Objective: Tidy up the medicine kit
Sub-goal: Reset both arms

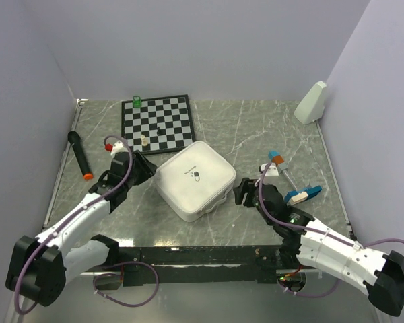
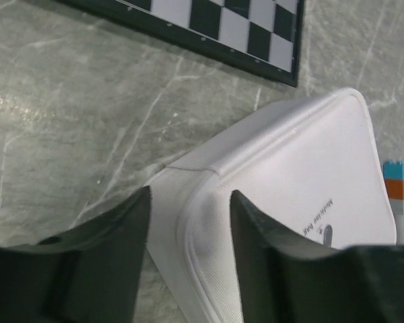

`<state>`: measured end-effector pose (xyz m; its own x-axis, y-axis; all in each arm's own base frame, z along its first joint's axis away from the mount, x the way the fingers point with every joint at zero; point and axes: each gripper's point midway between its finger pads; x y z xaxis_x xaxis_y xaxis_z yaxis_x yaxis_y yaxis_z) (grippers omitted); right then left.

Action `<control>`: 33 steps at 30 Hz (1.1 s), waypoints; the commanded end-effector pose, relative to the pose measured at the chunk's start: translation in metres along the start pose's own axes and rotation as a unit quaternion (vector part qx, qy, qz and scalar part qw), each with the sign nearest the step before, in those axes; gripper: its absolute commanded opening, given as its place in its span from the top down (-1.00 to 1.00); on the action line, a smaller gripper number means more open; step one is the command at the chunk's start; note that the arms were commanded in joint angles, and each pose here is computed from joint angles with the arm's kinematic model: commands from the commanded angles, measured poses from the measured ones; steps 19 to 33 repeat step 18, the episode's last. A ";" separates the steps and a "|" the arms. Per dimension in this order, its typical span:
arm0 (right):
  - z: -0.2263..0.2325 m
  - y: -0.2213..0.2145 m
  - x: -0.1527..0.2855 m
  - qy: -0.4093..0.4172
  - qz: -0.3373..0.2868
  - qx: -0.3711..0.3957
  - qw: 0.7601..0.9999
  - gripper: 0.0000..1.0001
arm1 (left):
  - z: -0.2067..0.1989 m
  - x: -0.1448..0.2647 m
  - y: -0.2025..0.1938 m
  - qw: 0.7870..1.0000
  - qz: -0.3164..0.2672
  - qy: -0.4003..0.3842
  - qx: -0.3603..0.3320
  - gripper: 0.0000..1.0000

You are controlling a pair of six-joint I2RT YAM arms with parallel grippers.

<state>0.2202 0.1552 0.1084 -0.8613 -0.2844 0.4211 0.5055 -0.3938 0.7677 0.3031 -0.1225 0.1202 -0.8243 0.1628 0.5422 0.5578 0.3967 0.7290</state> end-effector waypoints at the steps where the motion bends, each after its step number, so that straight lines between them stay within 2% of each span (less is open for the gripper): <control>1: 0.017 0.033 0.011 0.017 -0.037 0.019 0.999 -0.43 | -0.032 0.019 0.028 0.998 -0.049 -0.042 -0.014 -0.21; 4: 0.021 0.040 0.014 0.023 -0.042 0.035 0.998 -0.47 | -0.042 0.033 0.038 0.996 -0.080 -0.031 -0.011 -0.32; 5: 0.019 0.040 0.014 0.016 -0.043 0.040 0.998 -0.48 | -0.039 0.038 0.041 0.996 -0.092 -0.015 -0.009 -0.41; 8: 0.010 0.043 0.012 -0.016 -0.047 0.051 0.997 -0.50 | -0.018 0.045 0.040 0.994 -0.107 0.036 0.012 -0.92; 9: 0.008 0.044 0.011 -0.022 -0.046 0.052 0.997 -0.51 | -0.012 0.046 0.039 0.992 -0.111 0.048 0.020 -0.99; 11: 0.008 0.048 0.011 -0.031 -0.049 0.059 0.997 -0.51 | -0.005 0.048 0.036 0.992 -0.108 0.058 0.024 -0.93; 18: 0.006 0.055 0.008 -0.058 -0.062 0.044 0.995 -0.52 | -0.007 0.046 0.032 0.994 -0.089 0.065 0.023 -0.93; 33: 0.006 0.055 0.008 -0.058 -0.062 0.044 0.995 -0.52 | -0.007 0.046 0.032 0.994 -0.089 0.065 0.023 -0.93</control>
Point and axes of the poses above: each gripper's point midway between its finger pads, its own x axis back along the fingers, its own z axis along the line the jaws close on, y = z × x, and after that the axes turned 12 degrees about -x, right-handed
